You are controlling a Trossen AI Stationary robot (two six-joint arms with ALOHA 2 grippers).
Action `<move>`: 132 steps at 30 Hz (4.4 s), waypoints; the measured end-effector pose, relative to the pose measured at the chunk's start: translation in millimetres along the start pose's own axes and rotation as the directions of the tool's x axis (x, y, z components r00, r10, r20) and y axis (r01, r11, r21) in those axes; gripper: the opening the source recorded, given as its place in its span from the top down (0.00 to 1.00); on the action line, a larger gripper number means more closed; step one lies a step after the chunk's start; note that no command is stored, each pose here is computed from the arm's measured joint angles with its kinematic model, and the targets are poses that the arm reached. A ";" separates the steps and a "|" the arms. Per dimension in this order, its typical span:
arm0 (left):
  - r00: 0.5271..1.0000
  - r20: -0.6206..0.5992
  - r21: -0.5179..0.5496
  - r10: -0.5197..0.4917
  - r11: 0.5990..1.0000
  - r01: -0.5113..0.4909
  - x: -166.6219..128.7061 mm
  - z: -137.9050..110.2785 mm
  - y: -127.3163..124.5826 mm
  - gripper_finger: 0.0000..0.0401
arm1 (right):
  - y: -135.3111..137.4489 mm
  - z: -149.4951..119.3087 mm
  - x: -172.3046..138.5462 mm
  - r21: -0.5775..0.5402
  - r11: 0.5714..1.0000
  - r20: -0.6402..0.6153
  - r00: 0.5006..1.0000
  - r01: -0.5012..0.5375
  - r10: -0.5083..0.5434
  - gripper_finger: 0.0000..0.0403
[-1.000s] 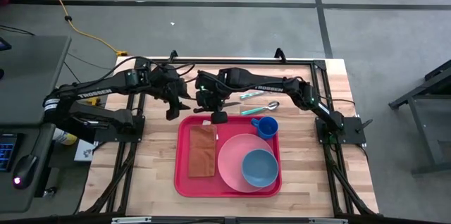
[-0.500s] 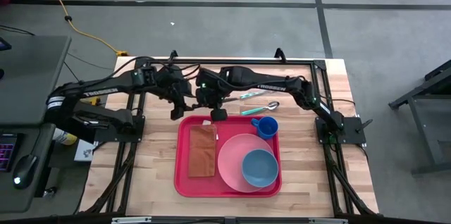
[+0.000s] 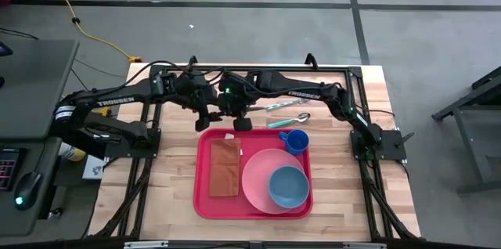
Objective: Set up tray
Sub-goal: Put the black knife on top of the orange napkin on the serving tray
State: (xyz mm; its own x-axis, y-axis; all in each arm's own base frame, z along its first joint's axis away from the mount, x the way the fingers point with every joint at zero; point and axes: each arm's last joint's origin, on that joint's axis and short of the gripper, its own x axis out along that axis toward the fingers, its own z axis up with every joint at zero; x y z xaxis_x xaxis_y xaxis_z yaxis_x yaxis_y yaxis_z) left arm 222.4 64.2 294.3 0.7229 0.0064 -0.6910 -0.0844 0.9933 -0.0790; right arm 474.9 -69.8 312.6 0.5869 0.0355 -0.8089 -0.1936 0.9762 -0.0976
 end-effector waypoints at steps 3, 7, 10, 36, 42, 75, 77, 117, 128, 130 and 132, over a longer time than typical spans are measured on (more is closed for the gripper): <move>1.000 -0.001 -0.001 -0.018 1.000 0.018 0.0 -0.2 -0.6 0.26 | -0.5 0.2 0.0 0.001 1.000 0.002 1.000 0.004 -0.004 0.93; 1.000 -0.001 -0.003 -0.031 1.000 0.031 0.0 -0.3 -1.0 0.32 | -1.0 0.9 0.0 0.000 1.000 0.009 1.000 0.010 -0.010 0.93; 0.999 0.001 -0.003 -0.033 0.999 0.033 -0.1 -0.1 -1.1 0.36 | -1.6 2.1 -1.6 0.002 1.000 0.014 1.000 0.015 -0.015 0.93; 0.999 -0.046 -0.004 0.021 1.000 -0.022 0.3 -4.3 0.3 0.69 | -3.1 3.8 -5.1 0.024 0.999 0.028 0.999 0.033 -0.034 0.93; 0.999 -0.042 -0.006 0.024 1.000 -0.024 0.6 -4.0 0.5 0.71 | -3.1 3.6 -5.5 0.024 0.999 0.027 0.999 0.033 -0.034 0.93; 0.992 -0.117 0.036 0.045 0.999 -0.041 0.1 -11.2 0.5 0.74 | -3.3 5.2 -11.1 0.069 0.995 0.027 0.996 0.077 -0.079 0.53; 0.989 -0.136 0.033 0.057 0.998 -0.053 -0.1 -12.9 0.7 0.74 | -3.9 6.4 -18.1 0.070 0.992 0.034 0.994 0.103 -0.106 0.50; 0.759 -0.046 -0.655 0.649 0.554 -0.513 41.9 -80.7 -169.4 0.74 | 10.5 -33.8 -232.9 0.368 0.809 0.014 0.867 0.458 -0.498 0.46; 0.782 0.013 -0.717 0.624 0.551 -0.427 103.0 -65.7 -214.8 0.74 | 34.8 -59.0 -309.5 0.311 0.833 0.165 0.838 0.457 -0.521 0.47; 0.781 -0.016 -0.705 0.624 0.547 -0.451 103.2 -55.7 -221.4 0.74 | 38.0 -62.9 -316.7 0.295 0.840 0.177 0.838 0.455 -0.516 0.47; 0.773 -0.046 -0.680 0.633 0.547 -0.489 103.1 -45.8 -229.7 0.74 | 41.9 -68.7 -325.5 0.288 0.841 0.180 0.837 0.457 -0.517 0.47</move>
State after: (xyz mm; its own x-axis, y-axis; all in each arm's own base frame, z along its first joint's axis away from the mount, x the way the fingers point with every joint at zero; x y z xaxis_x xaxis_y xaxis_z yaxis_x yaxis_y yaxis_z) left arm 284.9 -168.6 208.3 0.4733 0.6286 -0.6172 -0.8657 0.4616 -0.1937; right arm 221.8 -55.2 531.9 0.7327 -0.4361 -0.5225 0.3317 0.8992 -0.2853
